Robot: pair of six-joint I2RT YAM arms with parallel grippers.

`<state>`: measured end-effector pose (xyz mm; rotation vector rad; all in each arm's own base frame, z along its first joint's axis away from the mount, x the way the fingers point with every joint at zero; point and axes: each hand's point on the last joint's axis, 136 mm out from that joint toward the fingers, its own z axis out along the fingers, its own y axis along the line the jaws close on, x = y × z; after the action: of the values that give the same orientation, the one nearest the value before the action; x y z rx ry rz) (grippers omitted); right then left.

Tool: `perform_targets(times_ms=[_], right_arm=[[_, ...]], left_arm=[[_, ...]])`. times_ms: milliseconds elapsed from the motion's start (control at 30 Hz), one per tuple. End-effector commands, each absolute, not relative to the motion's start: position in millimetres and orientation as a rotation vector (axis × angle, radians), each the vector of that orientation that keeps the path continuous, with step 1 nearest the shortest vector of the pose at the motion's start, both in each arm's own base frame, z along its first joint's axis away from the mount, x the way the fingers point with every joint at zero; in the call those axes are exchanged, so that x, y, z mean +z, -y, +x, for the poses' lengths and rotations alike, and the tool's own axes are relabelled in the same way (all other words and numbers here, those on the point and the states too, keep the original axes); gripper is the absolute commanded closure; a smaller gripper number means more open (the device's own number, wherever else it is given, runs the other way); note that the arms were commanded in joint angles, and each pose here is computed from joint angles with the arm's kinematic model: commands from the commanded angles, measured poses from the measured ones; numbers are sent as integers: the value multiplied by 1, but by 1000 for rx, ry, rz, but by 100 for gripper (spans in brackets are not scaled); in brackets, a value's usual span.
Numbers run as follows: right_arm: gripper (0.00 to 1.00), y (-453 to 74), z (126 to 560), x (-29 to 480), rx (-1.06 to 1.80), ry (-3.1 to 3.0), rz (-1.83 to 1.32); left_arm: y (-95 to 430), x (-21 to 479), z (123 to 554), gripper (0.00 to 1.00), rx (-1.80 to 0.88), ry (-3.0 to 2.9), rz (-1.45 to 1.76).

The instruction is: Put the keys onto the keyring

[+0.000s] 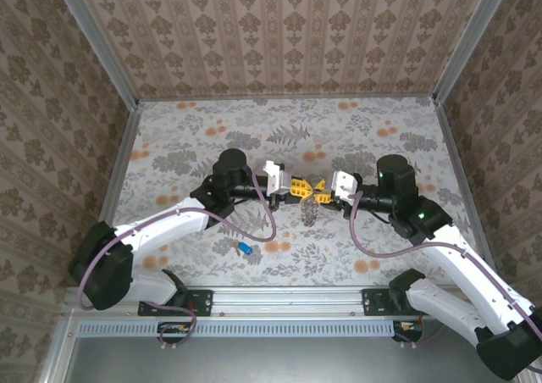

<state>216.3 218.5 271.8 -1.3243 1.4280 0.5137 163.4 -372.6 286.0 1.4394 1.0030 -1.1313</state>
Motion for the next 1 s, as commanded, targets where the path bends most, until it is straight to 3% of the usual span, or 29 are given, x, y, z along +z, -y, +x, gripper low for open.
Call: perform_targets(times_ms=[0, 200, 300, 433, 500, 967], right_arm=[[81, -224, 214, 283, 556, -1383, -1330], [97, -223, 212, 281, 563, -1395, -1336], [99, -220, 212, 278, 541, -1423, -1351], [100, -216, 213, 274, 517, -1476, -1384], [100, -215, 212, 272, 512, -1498, -1407], [100, -222, 220, 254, 449, -1535, -1498]], left_arm=[[373, 295, 155, 100, -1151, -949, 1446], [374, 292, 159, 100, -1135, -992, 1437], [371, 280, 163, 91, -1097, -1068, 1474], [365, 264, 165, 76, -1043, -1177, 1542], [363, 257, 165, 74, -1029, -1221, 1583], [374, 261, 169, 72, -1088, -1285, 1580]])
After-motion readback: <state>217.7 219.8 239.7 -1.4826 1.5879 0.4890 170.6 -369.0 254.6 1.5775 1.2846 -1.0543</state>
